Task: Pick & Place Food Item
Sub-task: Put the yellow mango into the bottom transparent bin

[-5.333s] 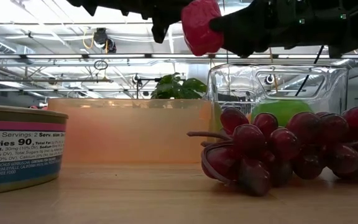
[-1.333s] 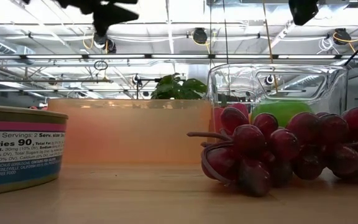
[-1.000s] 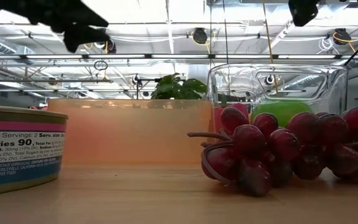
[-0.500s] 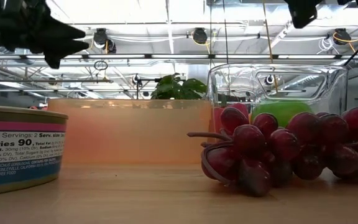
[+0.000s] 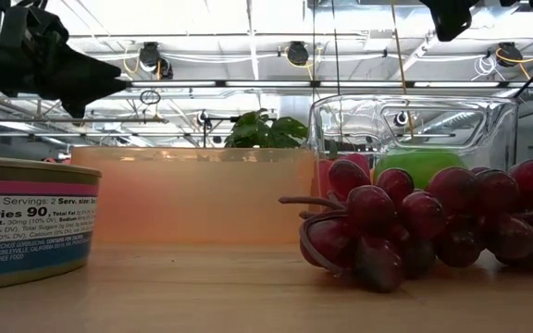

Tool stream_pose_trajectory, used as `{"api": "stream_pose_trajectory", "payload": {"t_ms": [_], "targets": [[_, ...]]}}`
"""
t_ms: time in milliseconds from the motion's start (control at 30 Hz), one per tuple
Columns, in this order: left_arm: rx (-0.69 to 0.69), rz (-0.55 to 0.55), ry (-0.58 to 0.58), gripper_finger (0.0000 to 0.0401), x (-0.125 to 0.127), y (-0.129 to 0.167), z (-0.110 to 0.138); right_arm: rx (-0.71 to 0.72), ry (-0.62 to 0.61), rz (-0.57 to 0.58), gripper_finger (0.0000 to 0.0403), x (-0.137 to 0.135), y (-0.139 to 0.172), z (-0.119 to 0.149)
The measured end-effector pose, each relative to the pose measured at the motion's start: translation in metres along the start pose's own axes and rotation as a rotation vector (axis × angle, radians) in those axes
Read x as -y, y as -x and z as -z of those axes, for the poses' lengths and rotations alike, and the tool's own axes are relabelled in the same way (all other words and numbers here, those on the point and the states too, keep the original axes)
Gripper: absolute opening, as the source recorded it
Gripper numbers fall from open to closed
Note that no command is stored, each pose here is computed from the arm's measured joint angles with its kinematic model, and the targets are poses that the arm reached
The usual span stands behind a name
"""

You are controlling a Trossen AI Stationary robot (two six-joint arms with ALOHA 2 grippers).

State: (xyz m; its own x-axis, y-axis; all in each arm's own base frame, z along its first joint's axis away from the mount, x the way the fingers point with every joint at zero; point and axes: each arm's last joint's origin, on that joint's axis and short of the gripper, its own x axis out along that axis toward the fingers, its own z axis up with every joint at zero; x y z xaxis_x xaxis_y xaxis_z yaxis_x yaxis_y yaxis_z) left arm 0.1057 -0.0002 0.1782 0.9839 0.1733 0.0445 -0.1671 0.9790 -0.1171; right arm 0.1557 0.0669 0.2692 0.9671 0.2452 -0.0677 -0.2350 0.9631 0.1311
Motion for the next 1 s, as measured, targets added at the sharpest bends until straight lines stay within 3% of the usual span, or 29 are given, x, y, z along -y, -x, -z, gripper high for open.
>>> {"api": "stream_pose_trajectory", "payload": {"t_ms": [500, 1000], "targets": [[-0.022, 0.016, -0.022, 0.0209, -0.0064, 0.0077, 0.0027, 0.011, -0.009, 0.023, 0.0334, 0.0014, 0.0055, -0.0022], [-0.015, -0.029, 0.039, 0.0176, -0.0101, 0.0071, 0.0021, 0.002, 0.025, 0.102, 0.0334, 0.0039, 0.0063, -0.0008]]}}
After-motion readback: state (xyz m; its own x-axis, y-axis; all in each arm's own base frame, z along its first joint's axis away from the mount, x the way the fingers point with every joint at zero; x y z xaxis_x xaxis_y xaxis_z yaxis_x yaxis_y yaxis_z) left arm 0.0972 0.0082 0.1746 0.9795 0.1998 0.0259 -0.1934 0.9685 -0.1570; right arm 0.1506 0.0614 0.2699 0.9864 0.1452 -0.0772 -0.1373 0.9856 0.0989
